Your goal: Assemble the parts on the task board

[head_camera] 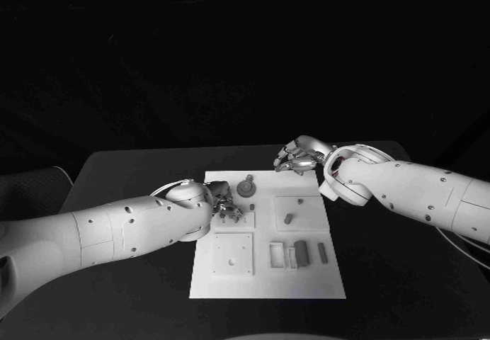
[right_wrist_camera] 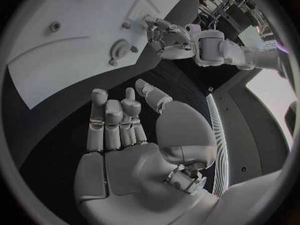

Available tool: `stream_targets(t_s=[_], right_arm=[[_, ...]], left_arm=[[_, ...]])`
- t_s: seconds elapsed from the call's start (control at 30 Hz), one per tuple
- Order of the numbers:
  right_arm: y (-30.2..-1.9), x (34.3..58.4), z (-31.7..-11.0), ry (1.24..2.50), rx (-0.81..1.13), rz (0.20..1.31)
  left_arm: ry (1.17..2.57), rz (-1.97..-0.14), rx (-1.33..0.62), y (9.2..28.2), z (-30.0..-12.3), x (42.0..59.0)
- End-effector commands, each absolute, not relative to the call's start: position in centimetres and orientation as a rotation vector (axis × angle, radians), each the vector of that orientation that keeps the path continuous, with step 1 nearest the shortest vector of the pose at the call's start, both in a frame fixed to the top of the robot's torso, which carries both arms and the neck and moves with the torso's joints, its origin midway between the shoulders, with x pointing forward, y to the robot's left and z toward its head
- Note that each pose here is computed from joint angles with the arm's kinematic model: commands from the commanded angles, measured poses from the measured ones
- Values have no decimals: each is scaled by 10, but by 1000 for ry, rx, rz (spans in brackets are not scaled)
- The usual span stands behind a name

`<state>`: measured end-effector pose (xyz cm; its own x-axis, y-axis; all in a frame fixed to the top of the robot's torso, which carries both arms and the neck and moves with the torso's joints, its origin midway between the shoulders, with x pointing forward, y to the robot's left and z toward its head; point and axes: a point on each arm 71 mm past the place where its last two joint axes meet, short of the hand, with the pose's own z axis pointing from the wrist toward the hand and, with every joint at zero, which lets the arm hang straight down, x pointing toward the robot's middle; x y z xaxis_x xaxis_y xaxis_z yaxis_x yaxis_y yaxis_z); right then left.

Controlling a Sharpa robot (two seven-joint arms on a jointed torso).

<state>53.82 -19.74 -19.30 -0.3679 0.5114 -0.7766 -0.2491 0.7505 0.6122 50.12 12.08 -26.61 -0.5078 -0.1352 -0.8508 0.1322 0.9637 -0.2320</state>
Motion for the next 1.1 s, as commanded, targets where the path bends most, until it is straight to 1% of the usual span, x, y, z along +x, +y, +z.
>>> stream_targets(t_s=[0.03, 1.1], right_arm=[[-196, 538, -193, 1783, 198, 818], [-196, 538, -193, 1782, 199, 816]], left_arm=[[2087, -339, 9, 118, -266, 500], [2102, -330, 20, 119, -267, 500]])
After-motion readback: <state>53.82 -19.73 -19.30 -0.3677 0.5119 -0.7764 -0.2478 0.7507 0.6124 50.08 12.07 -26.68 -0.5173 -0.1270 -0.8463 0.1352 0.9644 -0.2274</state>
